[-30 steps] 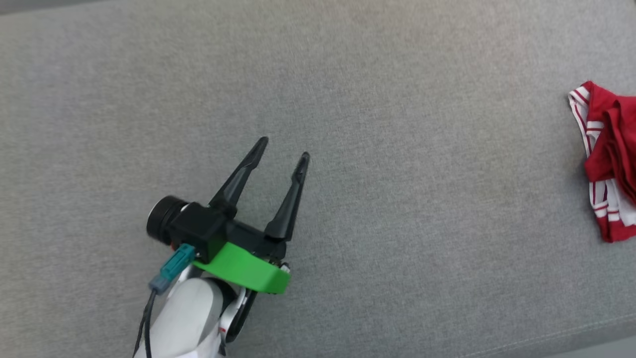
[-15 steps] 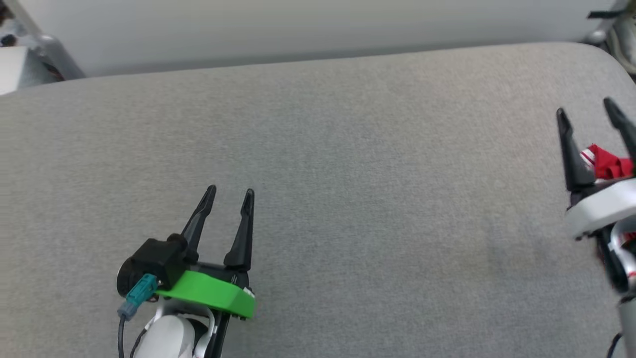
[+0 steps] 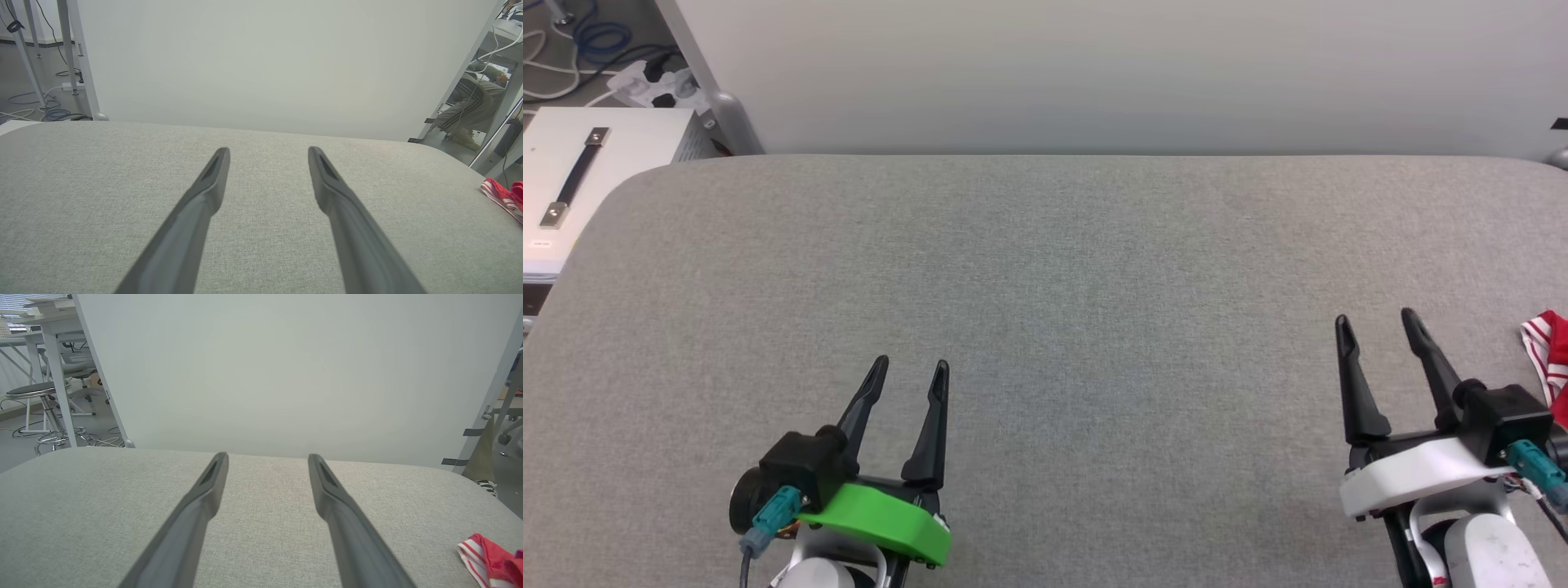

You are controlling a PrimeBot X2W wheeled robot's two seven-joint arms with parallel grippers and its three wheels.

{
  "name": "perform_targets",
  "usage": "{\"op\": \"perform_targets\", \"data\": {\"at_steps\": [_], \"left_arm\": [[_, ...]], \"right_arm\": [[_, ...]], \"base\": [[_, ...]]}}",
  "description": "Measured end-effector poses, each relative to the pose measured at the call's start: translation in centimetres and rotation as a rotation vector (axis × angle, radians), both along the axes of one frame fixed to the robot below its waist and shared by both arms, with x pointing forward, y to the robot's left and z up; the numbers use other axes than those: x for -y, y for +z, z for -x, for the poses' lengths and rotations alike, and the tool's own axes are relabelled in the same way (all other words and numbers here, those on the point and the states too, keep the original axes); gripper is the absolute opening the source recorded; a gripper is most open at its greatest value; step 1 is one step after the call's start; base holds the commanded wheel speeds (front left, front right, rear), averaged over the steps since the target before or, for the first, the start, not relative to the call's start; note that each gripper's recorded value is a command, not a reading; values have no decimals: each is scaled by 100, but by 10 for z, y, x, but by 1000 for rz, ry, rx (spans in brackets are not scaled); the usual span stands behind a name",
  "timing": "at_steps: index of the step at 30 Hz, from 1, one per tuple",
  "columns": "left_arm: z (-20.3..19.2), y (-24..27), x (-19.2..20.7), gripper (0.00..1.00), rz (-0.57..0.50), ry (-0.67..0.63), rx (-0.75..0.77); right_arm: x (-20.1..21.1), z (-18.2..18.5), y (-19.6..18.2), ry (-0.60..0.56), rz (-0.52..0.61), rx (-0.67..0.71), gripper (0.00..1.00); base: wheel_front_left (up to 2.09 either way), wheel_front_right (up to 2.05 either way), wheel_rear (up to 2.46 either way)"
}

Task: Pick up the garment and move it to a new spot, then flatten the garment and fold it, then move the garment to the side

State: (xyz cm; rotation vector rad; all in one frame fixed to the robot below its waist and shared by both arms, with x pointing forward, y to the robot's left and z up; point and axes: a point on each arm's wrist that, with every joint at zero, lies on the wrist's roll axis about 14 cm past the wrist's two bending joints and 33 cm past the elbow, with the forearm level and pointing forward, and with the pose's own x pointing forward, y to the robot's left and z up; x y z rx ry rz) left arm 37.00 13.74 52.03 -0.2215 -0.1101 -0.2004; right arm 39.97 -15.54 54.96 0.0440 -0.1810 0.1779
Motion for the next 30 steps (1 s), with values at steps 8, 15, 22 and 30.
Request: {"op": "perform_targets", "data": {"at_steps": [8,15,22,30], "left_arm": [[8,2,-8,100,-48,30,11],[8,0,-6,100,-50,31,7],[7,1,-5,100,-48,29,12],[6,0,-4,100,-46,27,9]], "right_arm": [[-13,6,-12,12,-24,-17,100],[-15,6,-19,13,-22,-33,100],[-14,7,-17,9,-26,-28,100],[-15,8,-18,8,-31,-31,100]], "base": [[0,0,0],[0,0,0],[0,0,0],[0,0,0]]}}
